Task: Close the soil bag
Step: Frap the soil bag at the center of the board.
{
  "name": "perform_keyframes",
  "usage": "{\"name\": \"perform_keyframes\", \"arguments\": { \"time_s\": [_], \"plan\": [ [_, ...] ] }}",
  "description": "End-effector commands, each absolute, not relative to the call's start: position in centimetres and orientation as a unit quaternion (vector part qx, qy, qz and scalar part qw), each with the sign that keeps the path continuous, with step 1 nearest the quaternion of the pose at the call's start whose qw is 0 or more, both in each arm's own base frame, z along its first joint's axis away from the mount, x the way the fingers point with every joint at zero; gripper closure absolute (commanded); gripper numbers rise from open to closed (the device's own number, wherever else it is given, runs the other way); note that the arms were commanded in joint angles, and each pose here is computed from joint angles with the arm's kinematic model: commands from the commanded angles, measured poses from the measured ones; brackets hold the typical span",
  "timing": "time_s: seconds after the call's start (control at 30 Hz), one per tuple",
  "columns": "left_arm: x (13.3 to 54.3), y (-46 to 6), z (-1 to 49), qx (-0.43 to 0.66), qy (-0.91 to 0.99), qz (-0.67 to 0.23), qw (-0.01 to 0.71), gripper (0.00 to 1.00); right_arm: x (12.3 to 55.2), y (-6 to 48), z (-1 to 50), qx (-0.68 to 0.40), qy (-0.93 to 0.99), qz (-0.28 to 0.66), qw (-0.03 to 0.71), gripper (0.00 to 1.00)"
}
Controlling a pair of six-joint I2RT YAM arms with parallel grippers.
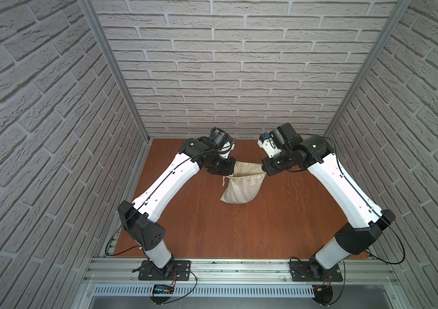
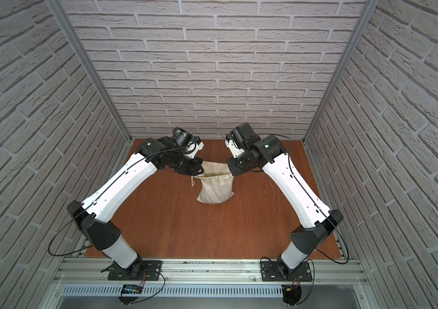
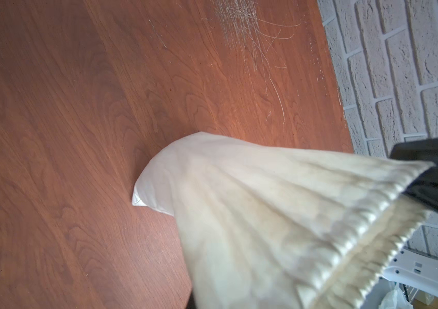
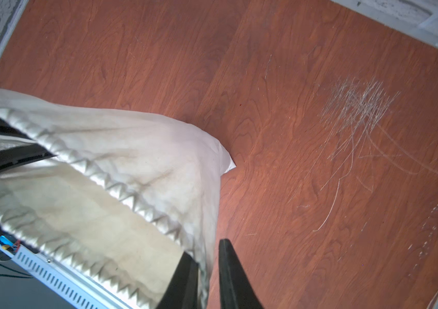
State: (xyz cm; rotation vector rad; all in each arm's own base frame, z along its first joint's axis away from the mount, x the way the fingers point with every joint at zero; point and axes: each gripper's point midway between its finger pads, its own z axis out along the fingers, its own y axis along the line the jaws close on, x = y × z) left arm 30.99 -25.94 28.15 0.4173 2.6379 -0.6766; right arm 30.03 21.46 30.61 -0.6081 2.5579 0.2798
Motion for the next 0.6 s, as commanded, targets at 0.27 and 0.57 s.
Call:
{"name": "perform_keyframes", "arguments": {
  "time_s": [0.27, 0.57],
  "plan": [
    [32.1, -25.3, 31.8, 0.159, 0.928, -0.243, 0.233, 1.00, 30.9, 20.5, 35.1, -0.186, 0.920, 0.105, 0.327, 0.97],
    [32.1, -25.9, 30.1, 0.162, 0.929, -0.258, 0.211, 1.00, 30.9, 21.0, 33.6, -0.171, 0.925, 0.124, 0.316, 0.97]
  ]
}}
